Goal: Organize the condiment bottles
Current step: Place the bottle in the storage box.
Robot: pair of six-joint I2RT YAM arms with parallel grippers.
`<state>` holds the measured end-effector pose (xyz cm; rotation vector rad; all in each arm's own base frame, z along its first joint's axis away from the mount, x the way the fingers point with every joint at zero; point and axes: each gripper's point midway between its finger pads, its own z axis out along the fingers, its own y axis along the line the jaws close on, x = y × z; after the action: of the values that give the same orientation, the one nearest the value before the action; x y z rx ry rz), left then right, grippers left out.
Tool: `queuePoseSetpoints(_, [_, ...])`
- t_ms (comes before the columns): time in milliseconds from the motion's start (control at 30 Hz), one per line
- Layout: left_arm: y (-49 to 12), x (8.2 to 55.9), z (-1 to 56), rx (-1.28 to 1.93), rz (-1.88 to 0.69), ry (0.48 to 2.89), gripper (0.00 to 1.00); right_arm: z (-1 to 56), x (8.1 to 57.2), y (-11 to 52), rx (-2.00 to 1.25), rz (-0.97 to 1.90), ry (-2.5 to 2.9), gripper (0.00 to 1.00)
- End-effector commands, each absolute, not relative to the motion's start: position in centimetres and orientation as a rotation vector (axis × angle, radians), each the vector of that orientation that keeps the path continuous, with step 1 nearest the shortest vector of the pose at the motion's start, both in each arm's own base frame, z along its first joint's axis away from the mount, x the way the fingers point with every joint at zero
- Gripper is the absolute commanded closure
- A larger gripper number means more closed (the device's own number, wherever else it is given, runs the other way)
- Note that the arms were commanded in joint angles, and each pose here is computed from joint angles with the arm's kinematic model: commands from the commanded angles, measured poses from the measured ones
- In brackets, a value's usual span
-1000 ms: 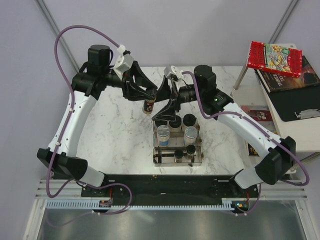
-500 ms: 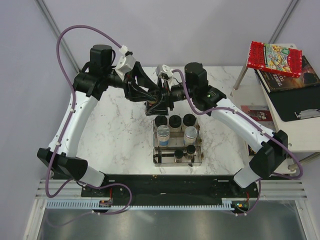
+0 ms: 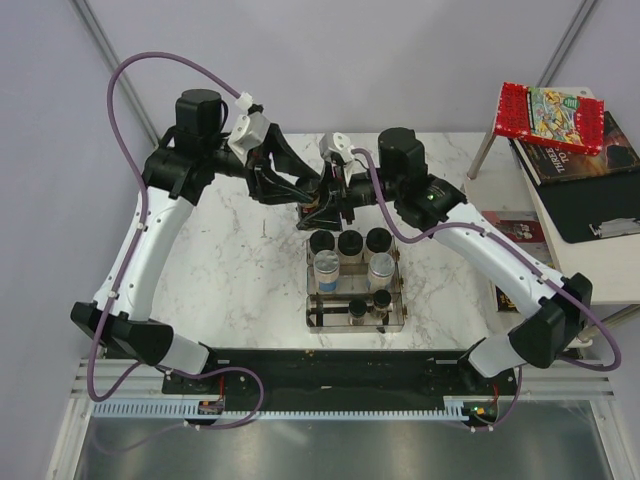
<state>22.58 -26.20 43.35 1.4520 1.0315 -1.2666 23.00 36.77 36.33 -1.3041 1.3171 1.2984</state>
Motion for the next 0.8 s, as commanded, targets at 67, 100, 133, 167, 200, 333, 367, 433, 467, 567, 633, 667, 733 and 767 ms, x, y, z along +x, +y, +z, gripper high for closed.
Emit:
queuePoseSetpoints(67, [-25.5,20.4,44.0,1.47,-1.257,0.977,0.98,38.1,23.1,34.9,-1.292,1.197,1.267,0.86])
queuePoseSetpoints(100, [-25.5,20.4,43.8,1.468,-1.248,0.983,0.98,37.9,23.1,34.8,-1.291,1.194,1.275,0.87])
queuePoseSetpoints(133, [-25.4,20.5,43.6,1.468,-1.213,0.982,0.98,37.9,23.1,34.7,-1.288,1.184,1.278,0.89])
queuePoseSetpoints(167, [-25.4,20.6,43.3,1.466,-1.2,0.99,0.98,37.6,23.1,34.6,-1.289,1.177,1.282,0.92])
queuePoseSetpoints(200, [-25.4,20.8,42.6,1.463,-1.199,1.007,0.98,37.4,23.1,34.5,-1.291,1.172,1.287,0.93])
queuePoseSetpoints(333, [-25.3,21.3,41.2,1.452,-1.165,1.053,0.98,36.7,23.2,34.2,-1.295,1.142,1.306,0.96])
queuePoseSetpoints(367, [-25.3,21.4,40.7,1.449,-1.174,1.067,0.98,36.5,23.3,34.2,-1.298,1.133,1.308,0.98])
queuePoseSetpoints(433, [-25.3,21.5,40.3,1.447,-1.178,1.079,0.98,36.1,23.4,34.1,-1.299,1.121,1.322,0.99])
queuePoseSetpoints(467, [-25.3,21.5,40.0,1.445,-1.181,1.089,0.98,36.0,23.5,34.0,-1.304,1.11,1.32,1.0])
queuePoseSetpoints(567, [-25.4,21.6,39.3,1.443,-1.187,1.108,0.98,35.3,23.8,33.8,-1.313,1.078,1.341,1.0])
queuePoseSetpoints(633, [-25.4,21.9,38.8,1.44,-1.182,1.123,0.98,35.0,23.9,33.6,-1.319,1.058,1.347,1.0])
queuePoseSetpoints(667, [-25.3,21.8,38.5,1.44,-1.182,1.129,0.98,34.7,24.1,33.5,-1.327,1.037,1.354,1.0])
queuePoseSetpoints(733, [-25.3,21.9,38.0,1.44,-1.18,1.14,0.98,34.3,24.2,33.3,-1.334,1.022,1.361,1.0])
queuePoseSetpoints(767, [-25.2,21.9,37.9,1.441,-1.179,1.145,0.98,34.1,24.3,33.2,-1.335,1.008,1.373,1.0])
